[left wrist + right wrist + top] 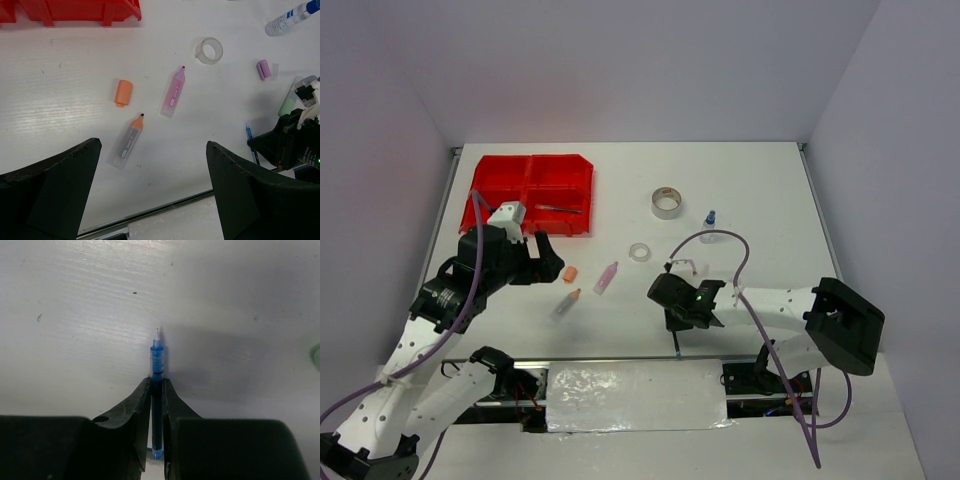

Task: Sort the stationery into containers
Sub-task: Pick up the pen from the corner of the board.

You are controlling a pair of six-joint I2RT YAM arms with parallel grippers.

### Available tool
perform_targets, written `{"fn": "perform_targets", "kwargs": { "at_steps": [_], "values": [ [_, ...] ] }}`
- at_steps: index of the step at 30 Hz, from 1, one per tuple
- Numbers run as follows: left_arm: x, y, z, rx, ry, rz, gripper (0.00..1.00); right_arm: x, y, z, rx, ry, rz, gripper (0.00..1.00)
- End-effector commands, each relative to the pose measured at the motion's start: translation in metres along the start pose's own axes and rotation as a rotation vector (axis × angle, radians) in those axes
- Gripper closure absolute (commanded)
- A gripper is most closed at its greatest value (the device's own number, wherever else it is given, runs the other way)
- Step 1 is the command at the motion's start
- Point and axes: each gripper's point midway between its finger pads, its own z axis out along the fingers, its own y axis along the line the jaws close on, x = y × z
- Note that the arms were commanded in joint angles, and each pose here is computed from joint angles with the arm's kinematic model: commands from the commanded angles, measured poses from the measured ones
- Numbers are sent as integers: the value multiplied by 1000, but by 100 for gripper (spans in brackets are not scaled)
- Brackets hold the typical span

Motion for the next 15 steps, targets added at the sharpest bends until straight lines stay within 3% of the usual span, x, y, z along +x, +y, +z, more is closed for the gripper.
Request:
{"fn": "perform_targets", "kwargs": {
  "at_steps": [1,3,7,15],
  "values": [
    [-10,-4,-3,20,-42,18,1,46,-32,6,90,136,-14,91],
    [-9,-4,-3,22,-43,18,1,46,-33,6,104,145,-21,71],
    [-9,-4,-4,21,-48,16,1,56,-35,10,106,182,-37,57],
    [-8,-4,-3,25,-42,21,1,68,-36,2,144,211,-74,59]
  ]
}}
